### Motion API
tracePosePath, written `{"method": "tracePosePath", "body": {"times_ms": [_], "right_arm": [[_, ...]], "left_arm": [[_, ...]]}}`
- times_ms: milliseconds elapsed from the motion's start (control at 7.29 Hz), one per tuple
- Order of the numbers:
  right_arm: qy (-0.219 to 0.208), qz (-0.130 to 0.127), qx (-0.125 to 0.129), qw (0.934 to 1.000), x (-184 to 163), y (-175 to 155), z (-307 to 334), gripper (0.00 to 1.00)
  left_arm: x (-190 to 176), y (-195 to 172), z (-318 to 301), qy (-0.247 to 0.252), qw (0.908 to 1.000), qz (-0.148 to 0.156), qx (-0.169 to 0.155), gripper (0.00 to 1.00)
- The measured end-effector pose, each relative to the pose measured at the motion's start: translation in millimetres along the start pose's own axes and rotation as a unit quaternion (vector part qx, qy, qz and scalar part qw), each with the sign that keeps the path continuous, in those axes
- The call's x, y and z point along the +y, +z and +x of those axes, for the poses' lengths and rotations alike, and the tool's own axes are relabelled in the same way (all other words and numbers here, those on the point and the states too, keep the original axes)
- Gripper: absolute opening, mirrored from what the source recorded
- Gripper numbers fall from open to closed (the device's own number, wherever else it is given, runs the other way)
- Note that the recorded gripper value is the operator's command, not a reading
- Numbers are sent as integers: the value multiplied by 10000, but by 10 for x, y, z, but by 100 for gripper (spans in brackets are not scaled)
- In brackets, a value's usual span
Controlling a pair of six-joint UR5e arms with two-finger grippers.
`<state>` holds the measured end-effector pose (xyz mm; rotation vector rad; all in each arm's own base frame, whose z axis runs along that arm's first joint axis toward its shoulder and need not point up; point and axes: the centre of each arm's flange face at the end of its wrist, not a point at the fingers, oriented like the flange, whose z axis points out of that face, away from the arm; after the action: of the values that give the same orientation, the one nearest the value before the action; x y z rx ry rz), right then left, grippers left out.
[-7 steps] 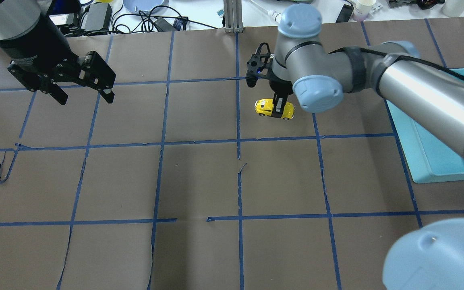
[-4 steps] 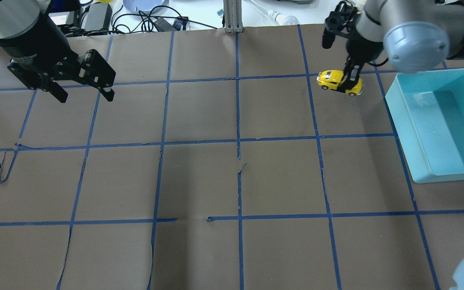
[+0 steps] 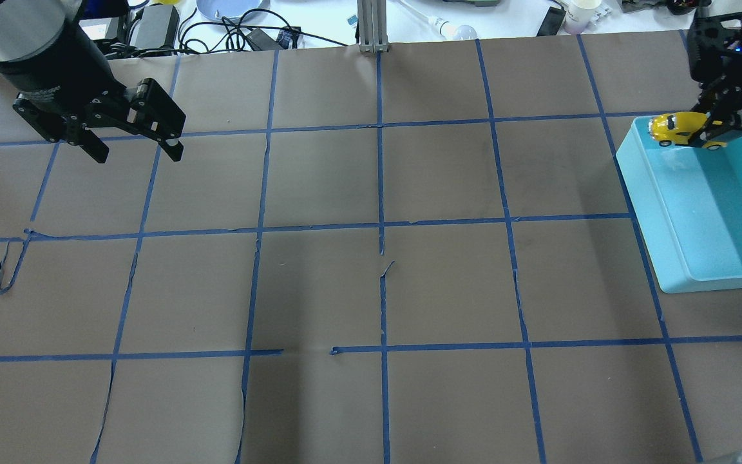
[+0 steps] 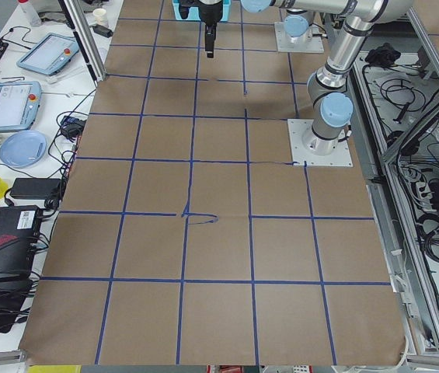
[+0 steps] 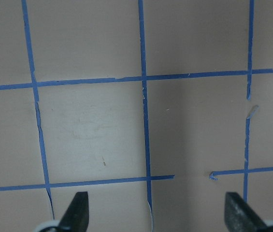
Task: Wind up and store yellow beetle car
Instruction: 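Carry the car with the right gripper into the light-blue bin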
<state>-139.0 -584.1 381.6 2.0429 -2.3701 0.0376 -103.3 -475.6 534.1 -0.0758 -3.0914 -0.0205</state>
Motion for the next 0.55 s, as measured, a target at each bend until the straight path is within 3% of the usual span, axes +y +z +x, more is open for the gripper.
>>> {"method": "tracePosePath", "body": {"times_ms": [137, 549], "right_arm": [[-379, -12, -101, 9992, 230, 133, 22, 0], [-994, 60, -426, 9941, 861, 800, 141, 0]], "left_arm": [[-3, -4, -2, 1, 10000, 15, -5, 100], [-8, -16, -11, 4, 10000, 68, -17, 100]]}}
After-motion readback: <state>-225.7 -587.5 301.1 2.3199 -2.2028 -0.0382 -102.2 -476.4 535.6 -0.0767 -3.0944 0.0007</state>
